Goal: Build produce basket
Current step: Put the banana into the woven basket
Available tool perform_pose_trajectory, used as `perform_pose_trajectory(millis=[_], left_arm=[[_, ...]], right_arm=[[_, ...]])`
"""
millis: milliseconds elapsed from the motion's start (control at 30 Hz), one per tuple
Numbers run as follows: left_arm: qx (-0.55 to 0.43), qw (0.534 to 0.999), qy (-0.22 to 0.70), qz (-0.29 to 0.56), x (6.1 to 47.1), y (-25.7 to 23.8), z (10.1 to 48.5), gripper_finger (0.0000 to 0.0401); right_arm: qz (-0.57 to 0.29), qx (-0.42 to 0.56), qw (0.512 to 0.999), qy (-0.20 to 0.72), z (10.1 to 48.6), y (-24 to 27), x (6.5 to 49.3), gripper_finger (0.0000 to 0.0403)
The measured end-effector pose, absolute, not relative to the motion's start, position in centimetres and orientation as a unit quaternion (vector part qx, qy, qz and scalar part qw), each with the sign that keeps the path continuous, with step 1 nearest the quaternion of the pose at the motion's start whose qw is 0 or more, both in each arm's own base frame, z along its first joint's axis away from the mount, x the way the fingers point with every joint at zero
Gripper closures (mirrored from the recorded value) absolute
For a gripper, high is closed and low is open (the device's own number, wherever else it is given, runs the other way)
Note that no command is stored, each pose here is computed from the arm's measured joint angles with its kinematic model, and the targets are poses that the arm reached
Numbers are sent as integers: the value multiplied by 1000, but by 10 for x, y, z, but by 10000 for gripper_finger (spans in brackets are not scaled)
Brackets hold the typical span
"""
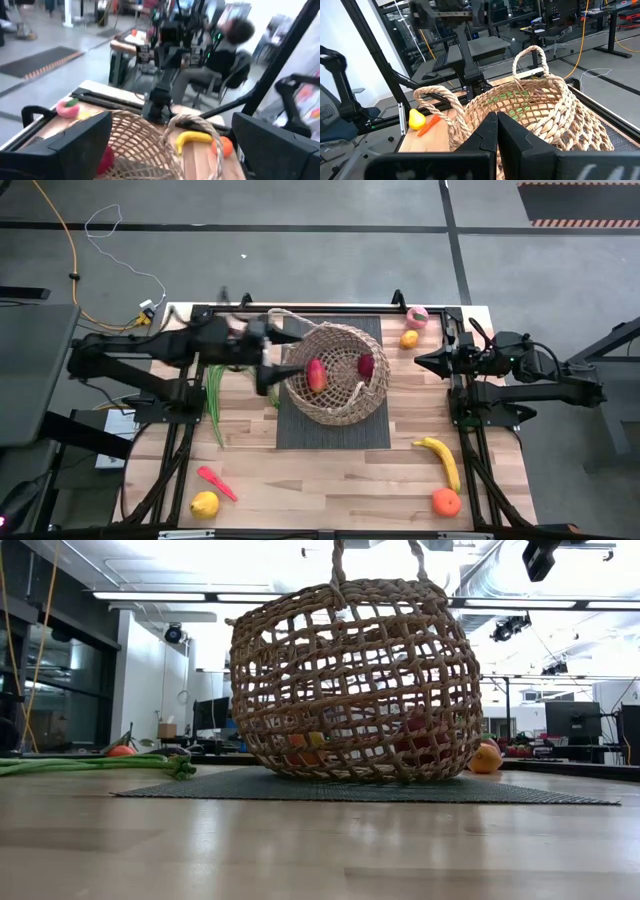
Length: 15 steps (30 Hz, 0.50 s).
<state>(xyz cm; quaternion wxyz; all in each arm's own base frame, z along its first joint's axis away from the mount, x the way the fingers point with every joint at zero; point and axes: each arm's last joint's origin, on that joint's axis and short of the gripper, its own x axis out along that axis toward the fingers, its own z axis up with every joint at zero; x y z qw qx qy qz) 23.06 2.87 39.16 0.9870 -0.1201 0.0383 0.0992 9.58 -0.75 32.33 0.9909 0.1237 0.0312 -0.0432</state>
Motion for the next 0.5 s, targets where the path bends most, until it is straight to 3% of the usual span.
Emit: perform_pose_trajectory(millis=[267,500], left_arm=[[-117,985,-23,126,146,24,356,2],[-127,978,-43,160,117,23,346,2]], right_arm=[[-43,127,990,31,323,-8,96,403],[-43,127,990,31,323,-8,96,403]])
